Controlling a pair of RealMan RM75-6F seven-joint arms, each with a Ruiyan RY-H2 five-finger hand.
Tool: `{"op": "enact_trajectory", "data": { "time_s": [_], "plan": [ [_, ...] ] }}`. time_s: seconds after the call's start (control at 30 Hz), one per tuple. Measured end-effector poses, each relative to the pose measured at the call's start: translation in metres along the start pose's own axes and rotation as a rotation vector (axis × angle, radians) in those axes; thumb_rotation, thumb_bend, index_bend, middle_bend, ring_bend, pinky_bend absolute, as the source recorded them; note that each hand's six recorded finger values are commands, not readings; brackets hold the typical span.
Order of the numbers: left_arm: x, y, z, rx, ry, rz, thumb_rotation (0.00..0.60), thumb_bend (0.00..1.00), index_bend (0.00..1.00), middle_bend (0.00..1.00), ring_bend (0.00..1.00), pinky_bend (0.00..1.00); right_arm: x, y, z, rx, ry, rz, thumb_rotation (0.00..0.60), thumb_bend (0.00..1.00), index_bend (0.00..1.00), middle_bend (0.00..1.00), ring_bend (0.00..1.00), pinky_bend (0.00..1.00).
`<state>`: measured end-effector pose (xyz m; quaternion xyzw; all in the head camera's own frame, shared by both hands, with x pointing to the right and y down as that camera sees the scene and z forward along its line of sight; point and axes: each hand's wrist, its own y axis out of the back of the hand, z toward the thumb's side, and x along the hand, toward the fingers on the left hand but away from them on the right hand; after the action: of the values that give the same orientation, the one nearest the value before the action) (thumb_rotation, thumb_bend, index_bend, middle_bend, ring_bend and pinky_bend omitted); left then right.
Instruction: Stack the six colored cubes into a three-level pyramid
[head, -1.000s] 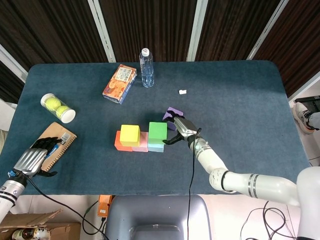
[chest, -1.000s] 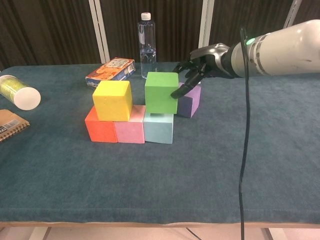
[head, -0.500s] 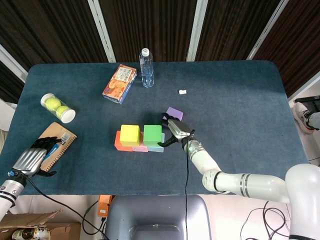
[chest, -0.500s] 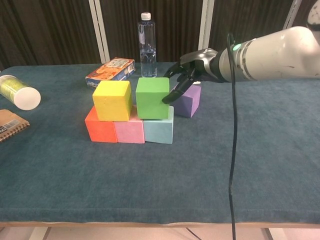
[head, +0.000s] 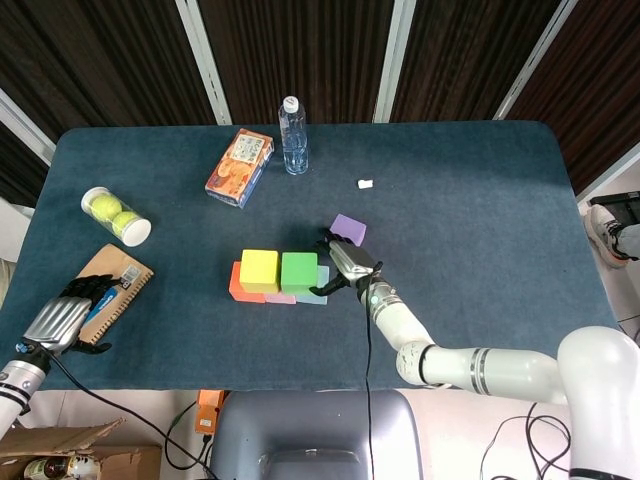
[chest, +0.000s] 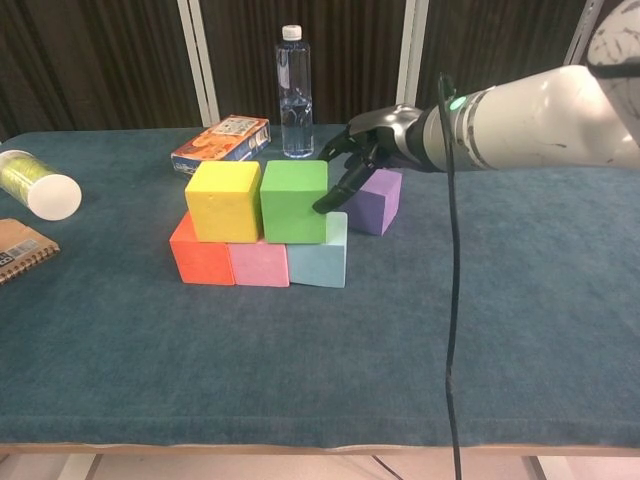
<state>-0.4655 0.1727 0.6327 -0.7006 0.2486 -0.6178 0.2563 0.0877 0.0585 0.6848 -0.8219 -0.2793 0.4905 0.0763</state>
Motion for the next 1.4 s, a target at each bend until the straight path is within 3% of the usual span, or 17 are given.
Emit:
{"op": "enact_trajectory", "data": {
  "time_s": [0.33,1.17,1.4],
  "plan": [
    [-0.0017,0.0001,-0.003,-0.004,0.005,-0.001,0.6,0.11,0.12,0.06,0.0,0.07,-0.0039,-0.0046,0.0036,-0.003,0.007,0.002,0.6,0.16,0.36,0.0,0.0,0.0],
    [-0.0039,0.0006,-0.0062,-0.009,0.008,-0.001,0.6,0.11,0.12,0.06,0.0,0.07,-0.0028,-0.0042,0.0006,0.014,-0.004,0.002,0.6,0.16,0.01,0.0,0.0,0.0],
    [-0.0044,0.0009,-0.0049,-0.007,0.007,0.001,0.6,0.11,0.12,0.06,0.0,0.07,0.0036,0.0004,0.0013,0.024,-0.001,0.003,0.6,0.16,0.0,0.0,0.0,0.0]
  ]
}}
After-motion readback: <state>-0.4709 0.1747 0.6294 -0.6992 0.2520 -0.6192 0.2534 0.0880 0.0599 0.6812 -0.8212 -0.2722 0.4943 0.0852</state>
